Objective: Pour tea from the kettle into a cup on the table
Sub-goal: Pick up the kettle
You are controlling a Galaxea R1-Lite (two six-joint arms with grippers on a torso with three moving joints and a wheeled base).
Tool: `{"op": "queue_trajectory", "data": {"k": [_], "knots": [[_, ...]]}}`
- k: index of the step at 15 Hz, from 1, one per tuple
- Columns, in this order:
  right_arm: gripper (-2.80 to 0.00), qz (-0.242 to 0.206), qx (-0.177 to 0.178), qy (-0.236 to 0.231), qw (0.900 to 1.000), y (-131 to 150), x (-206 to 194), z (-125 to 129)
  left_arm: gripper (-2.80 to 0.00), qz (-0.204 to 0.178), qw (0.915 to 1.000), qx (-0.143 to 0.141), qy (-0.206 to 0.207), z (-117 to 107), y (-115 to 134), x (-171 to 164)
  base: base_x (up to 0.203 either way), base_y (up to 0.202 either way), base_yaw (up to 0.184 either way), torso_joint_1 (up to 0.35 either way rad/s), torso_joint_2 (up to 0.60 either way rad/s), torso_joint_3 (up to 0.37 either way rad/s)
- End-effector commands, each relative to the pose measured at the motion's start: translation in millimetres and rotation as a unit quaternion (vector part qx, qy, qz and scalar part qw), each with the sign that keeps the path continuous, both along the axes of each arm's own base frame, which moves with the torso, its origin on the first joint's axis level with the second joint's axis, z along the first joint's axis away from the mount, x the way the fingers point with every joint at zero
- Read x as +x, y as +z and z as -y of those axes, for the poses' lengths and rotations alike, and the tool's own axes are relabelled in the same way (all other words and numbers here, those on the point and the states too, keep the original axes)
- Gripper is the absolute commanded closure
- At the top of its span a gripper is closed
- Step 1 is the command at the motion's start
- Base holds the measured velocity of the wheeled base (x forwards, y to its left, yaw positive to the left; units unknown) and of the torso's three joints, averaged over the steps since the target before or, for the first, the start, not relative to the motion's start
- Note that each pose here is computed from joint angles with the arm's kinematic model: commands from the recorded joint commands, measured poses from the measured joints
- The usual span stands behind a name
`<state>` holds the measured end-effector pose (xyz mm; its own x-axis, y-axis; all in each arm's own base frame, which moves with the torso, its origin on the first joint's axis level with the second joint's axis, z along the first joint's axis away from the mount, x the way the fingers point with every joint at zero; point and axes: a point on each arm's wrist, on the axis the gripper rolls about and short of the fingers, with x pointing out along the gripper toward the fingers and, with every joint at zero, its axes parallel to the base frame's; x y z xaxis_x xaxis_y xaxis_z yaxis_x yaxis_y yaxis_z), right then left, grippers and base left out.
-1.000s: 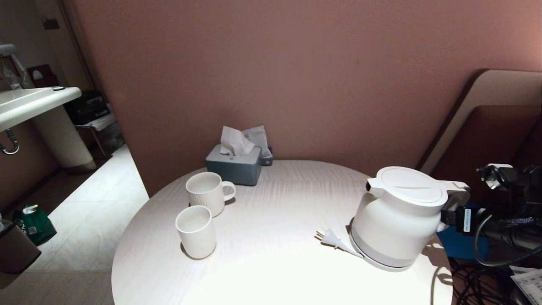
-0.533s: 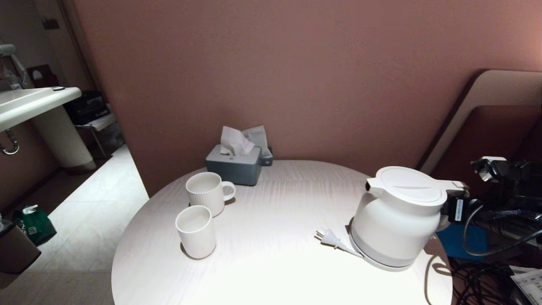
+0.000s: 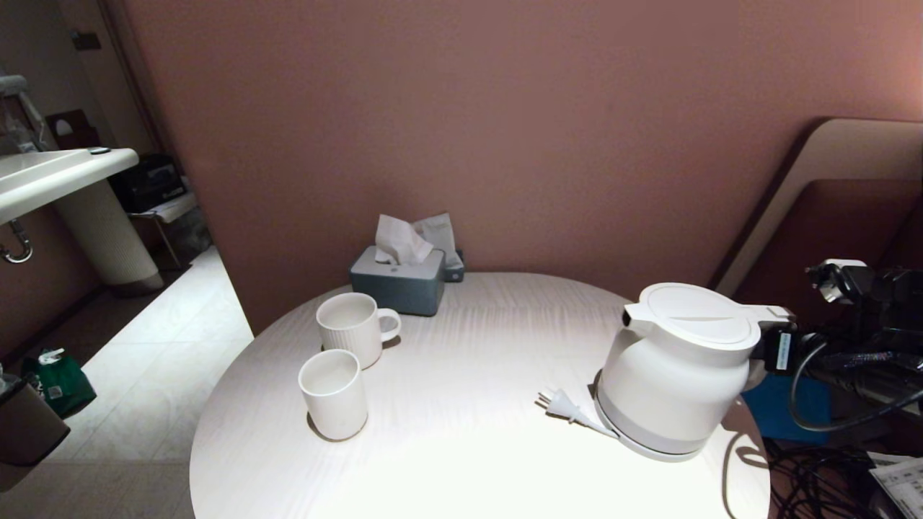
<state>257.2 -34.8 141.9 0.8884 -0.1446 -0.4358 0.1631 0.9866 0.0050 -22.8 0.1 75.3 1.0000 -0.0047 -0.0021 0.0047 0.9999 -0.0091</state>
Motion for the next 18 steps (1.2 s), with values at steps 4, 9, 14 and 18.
{"op": "queue_trajectory", "data": {"k": [4,9,14,18], "knots": [[0.0,0.005,0.006,0.014,1.0,2,-4,-1,0.0,0.0,1.0,0.0,0.0,0,0,0,0.0,0.0,0.0,0.0,0.0,0.0],[0.0,0.003,0.007,0.016,1.0,1,-6,-3,0.0,0.0,1.0,0.0,0.0,0,0,0,0.0,0.0,0.0,0.0,0.0,0.0],[0.0,-0.005,0.01,0.032,0.999,-3,-9,-10,0.0,0.0,1.0,0.0,0.0,0,0,0,0.0,0.0,0.0,0.0,0.0,0.0],[0.0,-0.006,0.01,0.04,0.999,-4,-9,-13,0.0,0.0,1.0,0.0,-0.001,0,0,0,0.0,0.0,0.0,0.0,0.0,0.0]]}}
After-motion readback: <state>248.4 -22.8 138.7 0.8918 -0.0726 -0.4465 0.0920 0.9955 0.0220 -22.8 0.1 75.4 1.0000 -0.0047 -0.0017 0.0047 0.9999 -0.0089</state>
